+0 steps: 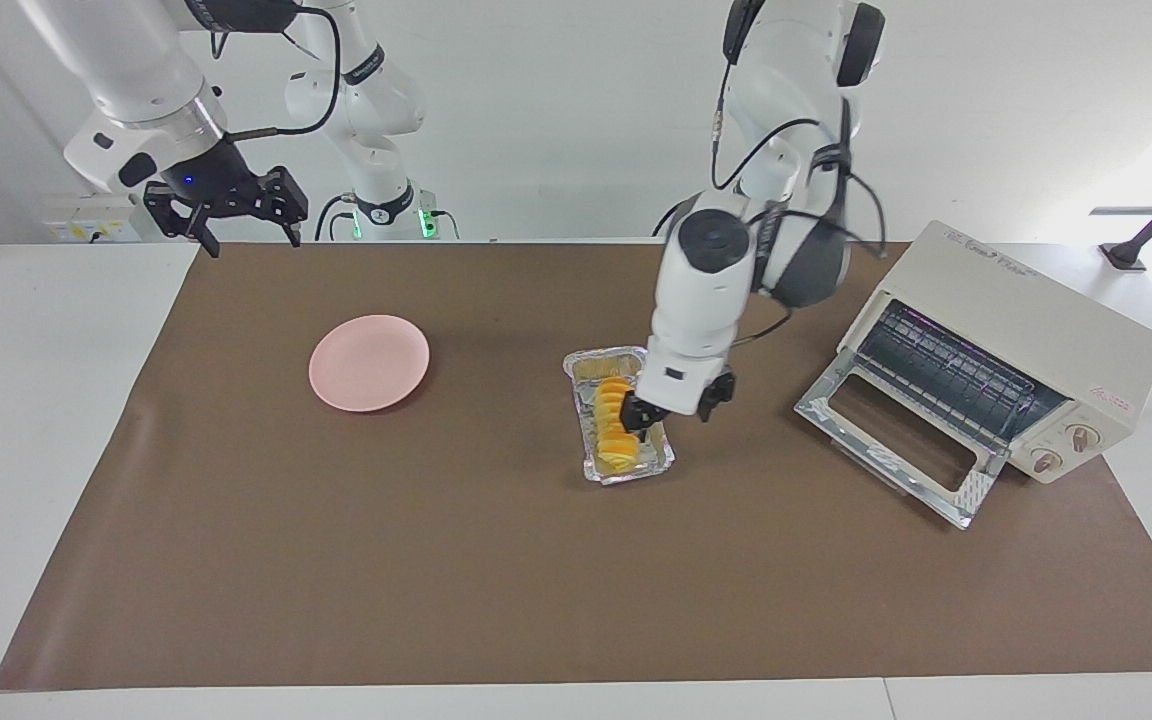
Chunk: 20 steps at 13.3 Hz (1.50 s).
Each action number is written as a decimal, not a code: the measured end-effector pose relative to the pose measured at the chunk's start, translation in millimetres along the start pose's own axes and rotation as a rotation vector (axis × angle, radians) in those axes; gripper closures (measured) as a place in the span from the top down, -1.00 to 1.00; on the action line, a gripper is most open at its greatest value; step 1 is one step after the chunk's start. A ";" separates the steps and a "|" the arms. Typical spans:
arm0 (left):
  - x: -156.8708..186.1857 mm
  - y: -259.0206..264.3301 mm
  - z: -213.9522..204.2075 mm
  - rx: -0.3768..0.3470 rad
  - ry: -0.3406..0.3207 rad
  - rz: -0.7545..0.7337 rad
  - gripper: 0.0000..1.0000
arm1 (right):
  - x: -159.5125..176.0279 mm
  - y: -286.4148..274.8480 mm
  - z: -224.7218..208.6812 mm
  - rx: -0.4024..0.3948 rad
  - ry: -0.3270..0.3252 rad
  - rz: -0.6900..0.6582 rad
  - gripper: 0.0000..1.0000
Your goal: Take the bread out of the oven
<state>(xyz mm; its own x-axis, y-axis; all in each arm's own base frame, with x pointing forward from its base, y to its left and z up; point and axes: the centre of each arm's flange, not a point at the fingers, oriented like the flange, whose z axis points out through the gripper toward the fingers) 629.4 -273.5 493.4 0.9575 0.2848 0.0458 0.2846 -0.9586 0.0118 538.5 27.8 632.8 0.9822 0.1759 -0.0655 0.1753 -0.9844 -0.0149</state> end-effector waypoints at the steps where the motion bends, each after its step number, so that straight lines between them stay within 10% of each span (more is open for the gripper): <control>1: 18.1 -48.2 -32.7 0.001 -0.009 -0.005 1.00 | 7.8 -16.4 8.1 -0.004 0.023 -0.028 1.00; 8: 18.9 -264.5 -102.0 0.038 -0.222 0.094 1.00 | 97.3 -234.8 152.5 0.019 0.055 -0.018 1.00; 16: -19.6 -275.4 -111.2 0.034 -0.261 0.138 1.00 | 169.4 -335.7 302.0 0.015 0.116 -0.011 0.99; 20: -19.5 -275.7 -112.3 0.021 -0.259 0.230 1.00 | 169.3 -340.2 313.4 -0.013 0.119 -0.034 0.41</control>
<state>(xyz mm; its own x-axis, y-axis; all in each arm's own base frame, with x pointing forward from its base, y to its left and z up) 527.0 -15.0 601.5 0.9761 0.0547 -0.2101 0.0581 -0.9983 0.0099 624.1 393.4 314.0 0.9766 0.2084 0.0539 0.2088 -0.9780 -0.0021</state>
